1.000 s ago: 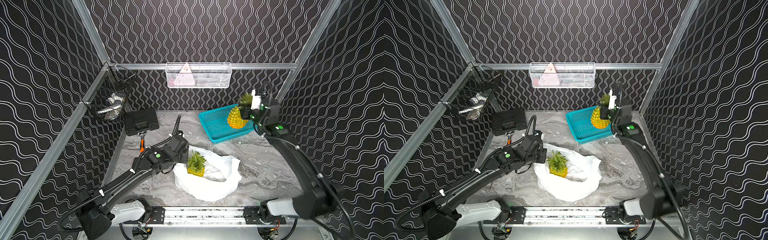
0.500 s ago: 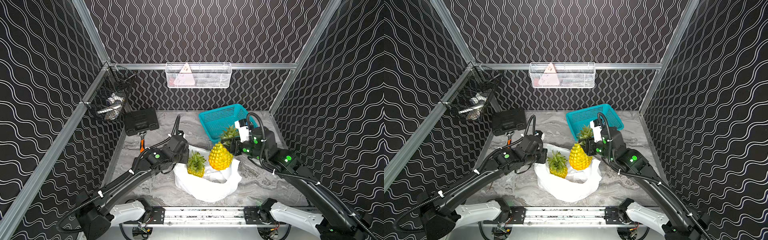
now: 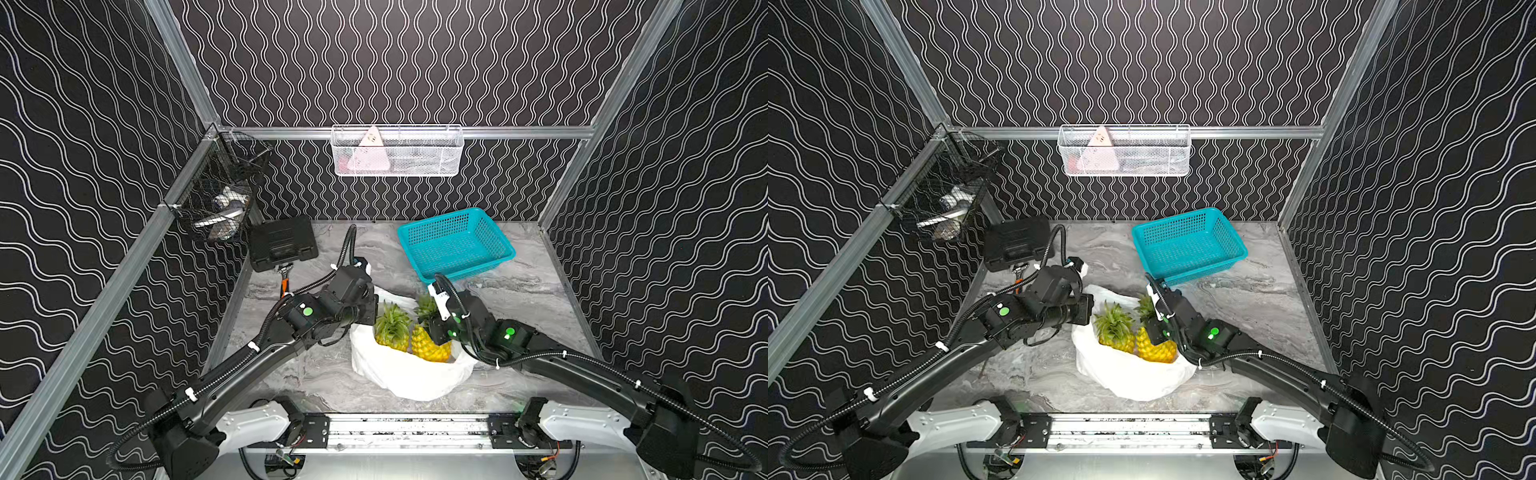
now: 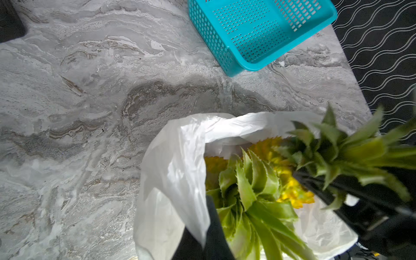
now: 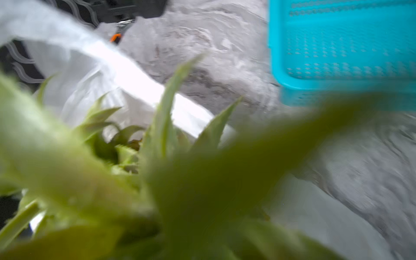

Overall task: Place the pineapple into a plastic bag & tie a knot
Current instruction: Place the pineapple in the plastic bag.

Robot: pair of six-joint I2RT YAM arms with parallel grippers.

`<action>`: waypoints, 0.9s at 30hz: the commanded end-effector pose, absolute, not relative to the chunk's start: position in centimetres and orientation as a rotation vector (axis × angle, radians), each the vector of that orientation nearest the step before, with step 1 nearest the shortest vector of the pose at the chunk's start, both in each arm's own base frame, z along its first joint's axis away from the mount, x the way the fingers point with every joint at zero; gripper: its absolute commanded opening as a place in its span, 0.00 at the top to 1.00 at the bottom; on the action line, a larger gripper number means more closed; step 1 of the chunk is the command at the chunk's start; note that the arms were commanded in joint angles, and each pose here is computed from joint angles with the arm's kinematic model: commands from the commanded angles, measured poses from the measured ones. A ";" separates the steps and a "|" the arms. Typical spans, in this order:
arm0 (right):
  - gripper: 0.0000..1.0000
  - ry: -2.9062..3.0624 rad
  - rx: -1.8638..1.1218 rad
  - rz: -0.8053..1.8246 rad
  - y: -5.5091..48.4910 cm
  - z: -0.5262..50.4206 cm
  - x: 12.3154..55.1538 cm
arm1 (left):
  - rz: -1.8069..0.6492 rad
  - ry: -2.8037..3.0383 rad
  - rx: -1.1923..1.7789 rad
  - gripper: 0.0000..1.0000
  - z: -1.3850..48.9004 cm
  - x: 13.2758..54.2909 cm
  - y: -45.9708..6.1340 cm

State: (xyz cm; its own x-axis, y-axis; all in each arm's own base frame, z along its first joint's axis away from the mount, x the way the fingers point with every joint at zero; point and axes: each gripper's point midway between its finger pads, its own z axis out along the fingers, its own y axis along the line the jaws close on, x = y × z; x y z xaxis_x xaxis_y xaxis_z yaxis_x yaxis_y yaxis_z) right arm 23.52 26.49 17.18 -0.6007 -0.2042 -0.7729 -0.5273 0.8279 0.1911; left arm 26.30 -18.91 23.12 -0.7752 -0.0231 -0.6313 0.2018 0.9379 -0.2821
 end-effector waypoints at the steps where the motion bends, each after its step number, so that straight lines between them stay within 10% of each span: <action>1: 0.81 2.000 -0.522 0.632 28.7 19.7 23.8 | -0.533 2.444 0.135 0.99 23.5 25.3 -19.7; 5: 0.69 2.000 -0.516 0.635 28.5 16.8 22.5 | -0.511 2.466 0.128 0.99 22.8 25.3 -19.5; 9: 0.04 2.082 -0.465 0.603 27.3 17.7 22.1 | -0.458 2.462 0.126 0.99 22.6 25.6 -18.9; 10: 0.00 2.100 -0.441 0.589 26.9 18.5 22.1 | -0.450 2.460 0.128 0.99 22.6 25.6 -18.8; 20: 0.00 2.102 -0.150 0.446 19.4 27.5 22.1 | -0.365 2.427 0.115 1.00 23.5 25.8 -17.3; 27: 0.00 2.529 0.083 0.411 15.5 20.8 21.6 | -0.422 2.395 0.144 1.00 24.6 25.4 -17.8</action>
State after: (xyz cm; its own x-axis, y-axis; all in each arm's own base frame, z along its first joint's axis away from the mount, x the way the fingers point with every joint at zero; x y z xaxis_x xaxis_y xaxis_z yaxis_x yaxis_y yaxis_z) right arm 24.33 16.24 24.83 -0.6872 0.1517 -0.7105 -0.0925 0.9518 0.2926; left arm 25.51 -17.71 23.99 -0.7660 -0.0189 -0.6426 0.1953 0.9455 -0.2606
